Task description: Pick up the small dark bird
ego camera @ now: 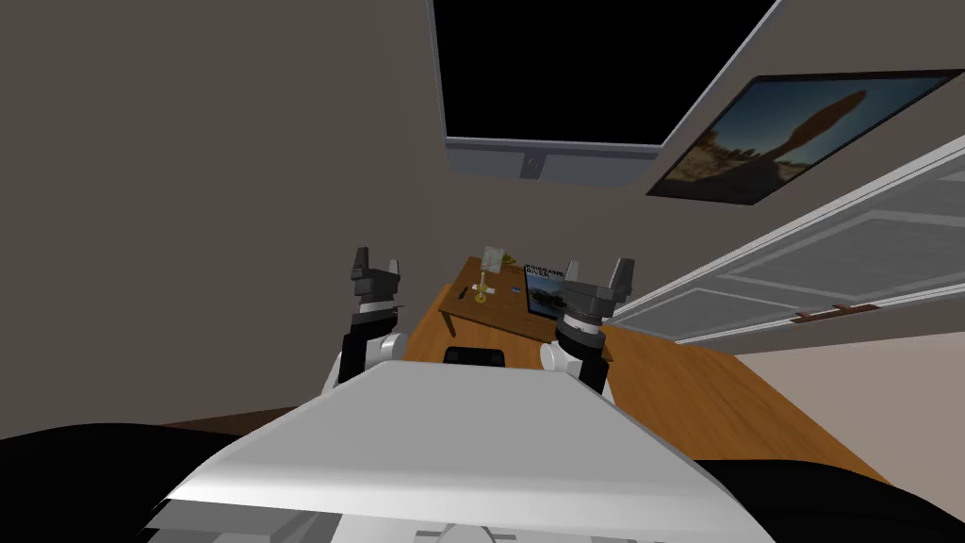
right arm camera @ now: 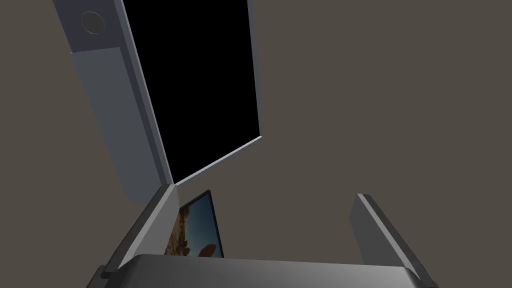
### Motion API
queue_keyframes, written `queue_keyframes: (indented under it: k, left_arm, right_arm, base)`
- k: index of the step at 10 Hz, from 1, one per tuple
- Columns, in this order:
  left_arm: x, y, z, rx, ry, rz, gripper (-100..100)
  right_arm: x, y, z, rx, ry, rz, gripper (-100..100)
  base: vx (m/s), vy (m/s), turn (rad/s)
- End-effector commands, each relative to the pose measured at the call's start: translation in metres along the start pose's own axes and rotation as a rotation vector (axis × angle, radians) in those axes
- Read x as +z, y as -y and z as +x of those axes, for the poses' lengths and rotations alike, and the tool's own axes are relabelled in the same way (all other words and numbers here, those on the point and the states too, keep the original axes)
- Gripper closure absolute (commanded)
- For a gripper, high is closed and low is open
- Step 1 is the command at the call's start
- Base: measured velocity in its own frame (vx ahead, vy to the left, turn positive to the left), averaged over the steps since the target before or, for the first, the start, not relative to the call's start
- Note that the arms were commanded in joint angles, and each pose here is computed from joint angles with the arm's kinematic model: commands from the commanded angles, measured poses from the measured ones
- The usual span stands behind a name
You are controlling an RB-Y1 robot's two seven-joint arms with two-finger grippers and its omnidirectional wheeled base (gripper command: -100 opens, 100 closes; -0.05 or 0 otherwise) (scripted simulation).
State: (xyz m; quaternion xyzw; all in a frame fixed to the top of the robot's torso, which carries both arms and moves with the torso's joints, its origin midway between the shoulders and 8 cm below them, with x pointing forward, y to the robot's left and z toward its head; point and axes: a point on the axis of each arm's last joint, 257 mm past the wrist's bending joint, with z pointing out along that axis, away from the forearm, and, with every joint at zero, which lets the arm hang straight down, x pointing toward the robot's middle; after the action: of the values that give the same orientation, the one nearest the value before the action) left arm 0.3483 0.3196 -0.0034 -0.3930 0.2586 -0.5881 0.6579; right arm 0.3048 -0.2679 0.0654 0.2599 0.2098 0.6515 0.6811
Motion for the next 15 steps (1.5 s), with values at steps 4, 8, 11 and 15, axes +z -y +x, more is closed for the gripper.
queue_keyframes:
  k: [4,8,11,15]
  left_arm:
    - [-0.015,-0.029,0.009,0.186,-0.117,-0.078,-100]
    - [-0.048,-0.077,0.008,0.439,-0.256,-0.186,-100]
    - [-0.074,-0.106,0.005,0.589,-0.348,-0.250,-100]
    - [-0.125,-0.154,-0.005,0.827,-0.525,-0.343,-100]
  right_arm:
    - [0.000,0.000,0.000,0.000,0.000,0.000,0]
    - [0.000,0.000,0.000,0.000,0.000,0.000,0]
    - [0.000,0.000,0.000,0.000,0.000,0.000,0]
    - [0.000,0.000,0.000,0.000,0.000,0.000,0]
  base:
    - [-0.041,-0.008,-0.154]
    - [-0.072,-0.004,-0.267]
    - [-0.071,-0.007,-0.285]
    - [-0.047,-0.012,-0.295]
